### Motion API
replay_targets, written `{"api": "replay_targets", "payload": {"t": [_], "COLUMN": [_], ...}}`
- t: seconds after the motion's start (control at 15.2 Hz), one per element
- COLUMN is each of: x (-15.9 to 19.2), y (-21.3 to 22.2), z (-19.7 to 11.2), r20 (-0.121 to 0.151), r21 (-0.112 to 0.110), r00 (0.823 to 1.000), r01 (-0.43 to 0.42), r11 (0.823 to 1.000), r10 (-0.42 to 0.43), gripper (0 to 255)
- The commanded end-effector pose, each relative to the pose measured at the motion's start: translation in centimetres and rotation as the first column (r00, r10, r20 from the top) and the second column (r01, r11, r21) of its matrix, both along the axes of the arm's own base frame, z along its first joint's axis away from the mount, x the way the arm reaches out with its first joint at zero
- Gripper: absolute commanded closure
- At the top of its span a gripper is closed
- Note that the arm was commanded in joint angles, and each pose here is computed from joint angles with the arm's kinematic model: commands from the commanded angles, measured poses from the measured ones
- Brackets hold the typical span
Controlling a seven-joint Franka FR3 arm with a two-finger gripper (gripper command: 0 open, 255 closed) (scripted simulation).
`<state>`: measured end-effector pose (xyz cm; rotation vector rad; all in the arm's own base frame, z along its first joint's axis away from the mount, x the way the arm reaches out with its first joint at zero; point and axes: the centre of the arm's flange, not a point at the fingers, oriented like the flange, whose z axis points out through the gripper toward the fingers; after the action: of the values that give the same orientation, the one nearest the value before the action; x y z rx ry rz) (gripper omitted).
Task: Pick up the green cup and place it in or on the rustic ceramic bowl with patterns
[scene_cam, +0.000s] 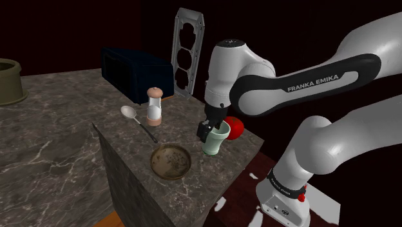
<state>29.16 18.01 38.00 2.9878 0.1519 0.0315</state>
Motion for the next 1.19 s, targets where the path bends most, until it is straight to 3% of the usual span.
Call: {"api": "replay_targets", "payload": {"t": [0.0, 0.53, 0.59, 1.12], "x": [0.08, 0.09, 0.09, 0.09], "y": [-0.05, -0.09, -0.09, -0.10], "z": [-0.99, -1.29, -1.29, -1.31], "r20": [0.001, 0.001, 0.001, 0.001], "r21": [0.000, 0.000, 0.000, 0.000], "r00": [1.000, 1.000, 1.000, 1.000], "r01": [0.000, 0.000, 0.000, 0.000], "r11": [1.000, 1.000, 1.000, 1.000], "r10": [0.000, 0.000, 0.000, 0.000], "gripper": [0, 0, 255, 255]}}
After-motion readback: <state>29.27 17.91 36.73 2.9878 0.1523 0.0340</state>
